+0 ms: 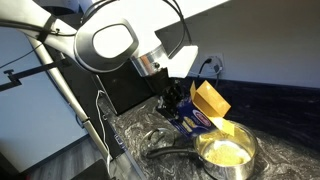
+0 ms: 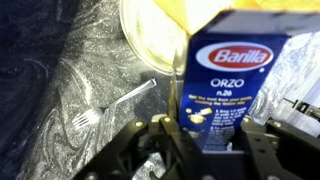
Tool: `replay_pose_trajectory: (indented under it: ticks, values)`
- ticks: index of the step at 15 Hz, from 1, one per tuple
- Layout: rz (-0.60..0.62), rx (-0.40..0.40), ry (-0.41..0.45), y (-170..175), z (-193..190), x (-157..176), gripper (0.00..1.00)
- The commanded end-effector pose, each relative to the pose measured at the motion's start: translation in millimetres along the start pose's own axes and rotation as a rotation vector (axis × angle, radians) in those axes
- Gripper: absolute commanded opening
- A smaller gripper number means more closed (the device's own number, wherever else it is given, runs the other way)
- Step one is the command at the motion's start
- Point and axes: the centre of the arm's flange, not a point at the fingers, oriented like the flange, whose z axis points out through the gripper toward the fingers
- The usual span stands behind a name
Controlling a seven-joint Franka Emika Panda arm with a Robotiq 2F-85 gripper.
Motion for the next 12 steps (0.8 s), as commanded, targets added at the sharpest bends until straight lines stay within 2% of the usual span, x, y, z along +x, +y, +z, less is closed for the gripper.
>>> replay_pose_trajectory:
  ticks: [1,5,12]
  values:
    - [0.010,-0.012,-0.140,-6,-12,29,0.18]
    - [0.008,-0.004,-0.274,-5,-18,47,0.18]
    - [0.001,-0.037,-0.476,-4,-21,71,0.18]
